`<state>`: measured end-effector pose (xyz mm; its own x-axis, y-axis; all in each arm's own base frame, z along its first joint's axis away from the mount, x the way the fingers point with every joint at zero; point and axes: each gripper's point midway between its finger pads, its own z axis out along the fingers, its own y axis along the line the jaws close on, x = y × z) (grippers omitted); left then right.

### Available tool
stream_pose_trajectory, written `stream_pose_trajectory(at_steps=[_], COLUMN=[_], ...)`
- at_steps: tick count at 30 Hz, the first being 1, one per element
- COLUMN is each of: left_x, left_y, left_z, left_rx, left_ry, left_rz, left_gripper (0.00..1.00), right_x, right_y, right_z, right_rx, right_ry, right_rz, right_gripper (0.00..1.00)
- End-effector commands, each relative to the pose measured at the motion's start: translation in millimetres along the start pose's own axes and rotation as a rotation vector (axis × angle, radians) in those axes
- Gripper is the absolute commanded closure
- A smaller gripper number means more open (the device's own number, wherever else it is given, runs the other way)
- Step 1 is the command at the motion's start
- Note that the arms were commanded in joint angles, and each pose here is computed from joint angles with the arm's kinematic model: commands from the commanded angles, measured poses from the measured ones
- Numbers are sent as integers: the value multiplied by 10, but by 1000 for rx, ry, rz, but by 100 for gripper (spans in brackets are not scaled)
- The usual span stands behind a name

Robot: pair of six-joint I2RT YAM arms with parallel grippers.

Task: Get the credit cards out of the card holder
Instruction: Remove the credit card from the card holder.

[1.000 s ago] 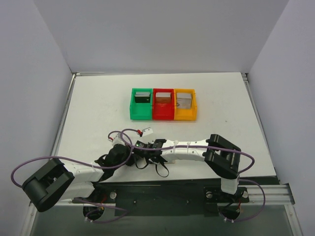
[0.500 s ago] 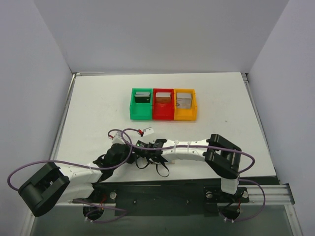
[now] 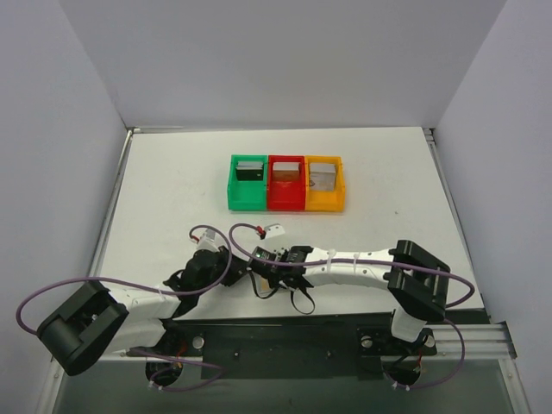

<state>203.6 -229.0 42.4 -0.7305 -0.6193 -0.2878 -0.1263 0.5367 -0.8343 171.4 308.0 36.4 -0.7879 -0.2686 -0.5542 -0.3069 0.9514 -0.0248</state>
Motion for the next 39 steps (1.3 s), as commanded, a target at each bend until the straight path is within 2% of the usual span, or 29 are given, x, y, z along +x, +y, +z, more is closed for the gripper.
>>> stream_pose_trajectory(at_steps=[1,6,11,19,20,23,25,27,30,36,39], left_x=[-36,33,188,275,265,248,242,242,248,245,226], left_y=[-280,-380,-257,-283,-273,-249,-254,-248,-230,-265,-295], left_z=[-13,57,189,251,256,257,259,263,262,244,223], left_rx=[109,141,92,108,102,88,87,84,78,93,105], left_ry=[9,56,137,167,161,151,150,149,151,151,142], left_rz=[17,39,43,48,50,55,60,61,61,51,55], left_gripper=[78,82,88,92,94,95,96,97,99,100,100], right_x=[-37,-17,-19,0,-34,-149,-211,-266,-314,-212,-157], right_y=[-47,-78,-78,-125,-151,-136,-117,-77,33,157,163], right_z=[-52,-33,-31,-59,-88,-208,-283,-344,-382,-325,-270], right_rx=[-17,-20,-21,-14,-6,-6,-2,-6,-9,10,17], right_ry=[-12,-9,-12,-15,-29,-71,-94,-111,-118,-97,-80], right_rz=[53,77,80,86,88,67,39,10,-41,-107,-111], right_gripper=[100,100,100,100,95,71,60,54,51,38,38])
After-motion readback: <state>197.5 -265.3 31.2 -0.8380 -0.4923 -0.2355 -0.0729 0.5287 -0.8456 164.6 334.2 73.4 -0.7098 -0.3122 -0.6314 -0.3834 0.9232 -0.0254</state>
